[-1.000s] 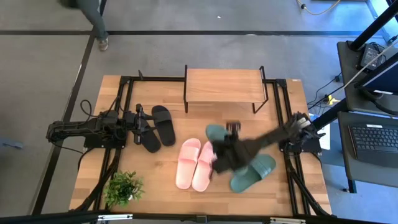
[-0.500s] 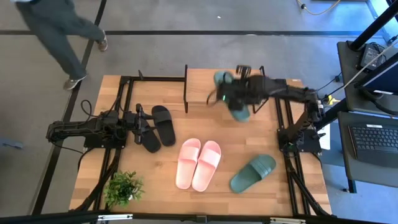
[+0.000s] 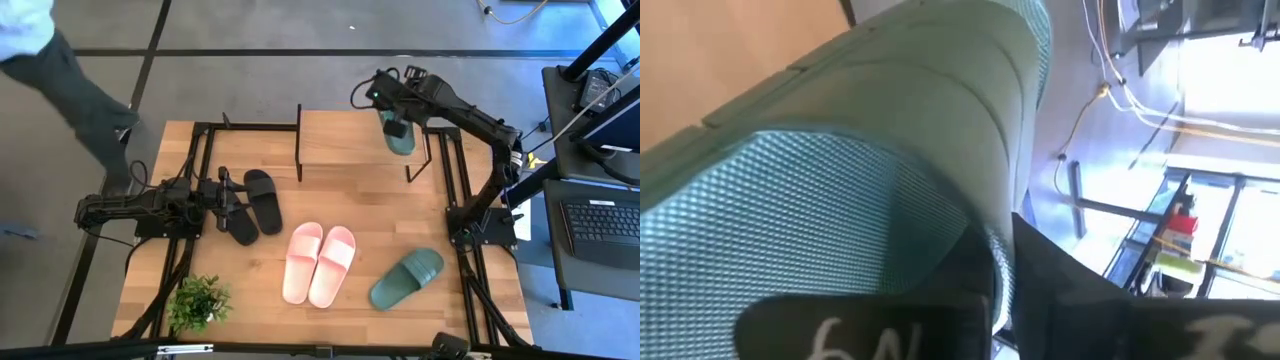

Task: Pick and place slides into the shelf
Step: Put the right green slide on the shelf

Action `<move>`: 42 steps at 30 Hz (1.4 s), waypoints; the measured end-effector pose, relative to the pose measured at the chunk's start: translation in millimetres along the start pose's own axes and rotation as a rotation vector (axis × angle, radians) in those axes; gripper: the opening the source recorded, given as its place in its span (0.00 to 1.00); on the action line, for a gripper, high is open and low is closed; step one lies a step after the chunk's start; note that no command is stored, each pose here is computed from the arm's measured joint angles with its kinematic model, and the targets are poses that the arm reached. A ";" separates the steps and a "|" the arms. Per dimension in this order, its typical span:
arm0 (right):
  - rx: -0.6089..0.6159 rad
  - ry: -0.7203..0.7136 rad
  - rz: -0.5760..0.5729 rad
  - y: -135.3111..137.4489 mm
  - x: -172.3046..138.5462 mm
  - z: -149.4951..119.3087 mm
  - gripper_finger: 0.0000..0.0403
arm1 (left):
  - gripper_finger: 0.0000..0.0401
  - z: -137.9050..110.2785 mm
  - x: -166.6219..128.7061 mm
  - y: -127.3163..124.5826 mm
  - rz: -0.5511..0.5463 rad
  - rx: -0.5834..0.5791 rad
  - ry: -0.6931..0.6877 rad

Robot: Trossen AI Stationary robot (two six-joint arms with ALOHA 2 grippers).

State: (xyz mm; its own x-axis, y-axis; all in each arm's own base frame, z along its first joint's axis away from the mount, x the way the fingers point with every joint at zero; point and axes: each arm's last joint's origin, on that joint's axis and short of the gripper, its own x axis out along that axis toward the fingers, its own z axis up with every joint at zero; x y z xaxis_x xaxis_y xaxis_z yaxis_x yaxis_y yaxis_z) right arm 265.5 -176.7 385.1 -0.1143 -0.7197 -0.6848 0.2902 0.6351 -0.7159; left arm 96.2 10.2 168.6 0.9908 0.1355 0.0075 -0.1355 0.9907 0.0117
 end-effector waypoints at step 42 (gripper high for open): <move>-0.044 0.027 -0.028 49.5 94.2 -62.0 0.24 | 0.51 0.1 0.0 0.0 0.000 0.000 0.000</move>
State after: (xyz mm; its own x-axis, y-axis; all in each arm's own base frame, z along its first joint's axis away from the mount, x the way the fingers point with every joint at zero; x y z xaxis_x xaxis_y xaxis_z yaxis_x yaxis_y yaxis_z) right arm 210.2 -195.7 276.7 -0.1479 -0.7300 -0.6672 0.2443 0.6268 -0.7399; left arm 96.2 10.2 168.6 0.9908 0.1354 0.0078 -0.1355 0.9907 0.0117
